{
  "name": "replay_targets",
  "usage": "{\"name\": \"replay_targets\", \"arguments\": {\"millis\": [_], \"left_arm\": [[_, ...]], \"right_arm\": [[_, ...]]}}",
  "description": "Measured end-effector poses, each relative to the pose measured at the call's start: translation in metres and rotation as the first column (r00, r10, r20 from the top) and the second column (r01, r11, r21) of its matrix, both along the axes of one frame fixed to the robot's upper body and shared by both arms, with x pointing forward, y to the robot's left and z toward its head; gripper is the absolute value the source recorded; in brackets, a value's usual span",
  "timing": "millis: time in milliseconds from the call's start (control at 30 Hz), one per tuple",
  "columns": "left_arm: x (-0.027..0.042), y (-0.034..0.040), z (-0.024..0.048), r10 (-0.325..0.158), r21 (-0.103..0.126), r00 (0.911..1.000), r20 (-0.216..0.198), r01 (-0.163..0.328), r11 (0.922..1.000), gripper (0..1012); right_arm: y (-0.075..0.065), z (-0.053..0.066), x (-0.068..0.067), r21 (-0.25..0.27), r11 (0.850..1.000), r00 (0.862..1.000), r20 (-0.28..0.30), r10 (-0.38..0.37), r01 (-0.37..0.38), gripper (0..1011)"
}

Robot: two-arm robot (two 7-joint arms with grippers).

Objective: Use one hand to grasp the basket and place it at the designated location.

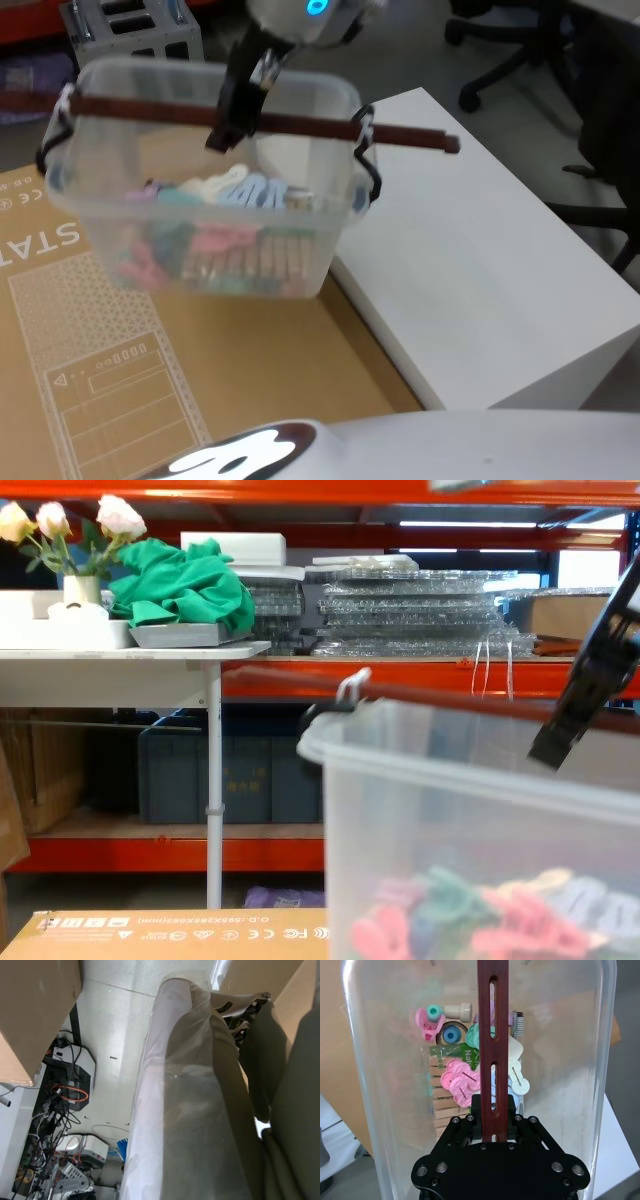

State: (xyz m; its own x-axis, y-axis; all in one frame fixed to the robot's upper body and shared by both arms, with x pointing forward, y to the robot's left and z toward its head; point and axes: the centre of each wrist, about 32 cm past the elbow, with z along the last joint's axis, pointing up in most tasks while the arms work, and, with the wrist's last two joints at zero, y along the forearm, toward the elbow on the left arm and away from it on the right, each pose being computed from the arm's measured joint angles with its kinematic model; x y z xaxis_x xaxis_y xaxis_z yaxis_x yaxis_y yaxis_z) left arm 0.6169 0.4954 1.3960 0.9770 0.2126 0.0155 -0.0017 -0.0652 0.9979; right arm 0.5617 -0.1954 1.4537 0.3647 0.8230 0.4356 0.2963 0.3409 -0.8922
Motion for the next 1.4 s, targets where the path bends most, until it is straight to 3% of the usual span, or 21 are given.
{"name": "replay_targets", "arguments": {"millis": [233, 433, 600, 1000, 1033, 1100, 1267, 1300, 1333, 1400], "left_arm": [[0.0, 0.0, 0.0, 0.0, 0.0, 1.0, 0.0, 0.0, 1.0, 0], [0.0, 0.0, 0.0, 0.0, 0.0, 1.0, 0.0, 0.0, 1.0, 0], [0.0, 0.0, 0.0, 0.0, 0.0, 1.0, 0.0, 0.0, 1.0, 0], [0.0, 0.0, 0.0, 0.0, 0.0, 1.0, 0.0, 0.0, 1.0, 0], [0.0, 0.0, 0.0, 0.0, 0.0, 1.0, 0.0, 0.0, 1.0, 0], [0.0, 0.0, 0.0, 0.0, 0.0, 1.0, 0.0, 0.0, 1.0, 0], [0.0, 0.0, 0.0, 0.0, 0.0, 1.0, 0.0, 0.0, 1.0, 0], [0.0, 0.0, 0.0, 0.0, 0.0, 1.0, 0.0, 0.0, 1.0, 0], [0.0, 0.0, 0.0, 0.0, 0.0, 1.0, 0.0, 0.0, 1.0, 0], [0.0, 0.0, 0.0, 0.0, 0.0, 1.0, 0.0, 0.0, 1.0, 0]], "right_arm": [[-0.02, 0.015, 0.005, 0.009, 0.993, 0.993, 0.015, -0.117, 0.117, 241], [-0.044, 0.027, 0.012, 0.024, 0.973, 0.973, 0.024, -0.231, 0.231, 240], [-0.063, 0.035, 0.02, 0.035, 0.947, 0.947, 0.02, -0.321, 0.32, 241], [-0.113, 0.047, 0.039, 0.065, 0.845, 0.847, -0.005, -0.531, 0.53, 241], [-0.117, 0.047, 0.041, 0.066, 0.831, 0.833, -0.007, -0.553, 0.552, 240], [-0.122, 0.047, 0.043, 0.066, 0.815, 0.817, -0.007, -0.576, 0.575, 240], [-0.138, 0.045, 0.049, 0.059, 0.75, 0.752, -0.01, -0.659, 0.658, 241], [-0.138, 0.045, 0.049, 0.059, 0.75, 0.752, -0.01, -0.659, 0.658, 240], [-0.141, 0.044, 0.05, 0.055, 0.734, 0.736, -0.011, -0.677, 0.676, 241], [-0.145, 0.042, 0.051, 0.05, 0.718, 0.719, -0.013, -0.694, 0.694, 240]]}}
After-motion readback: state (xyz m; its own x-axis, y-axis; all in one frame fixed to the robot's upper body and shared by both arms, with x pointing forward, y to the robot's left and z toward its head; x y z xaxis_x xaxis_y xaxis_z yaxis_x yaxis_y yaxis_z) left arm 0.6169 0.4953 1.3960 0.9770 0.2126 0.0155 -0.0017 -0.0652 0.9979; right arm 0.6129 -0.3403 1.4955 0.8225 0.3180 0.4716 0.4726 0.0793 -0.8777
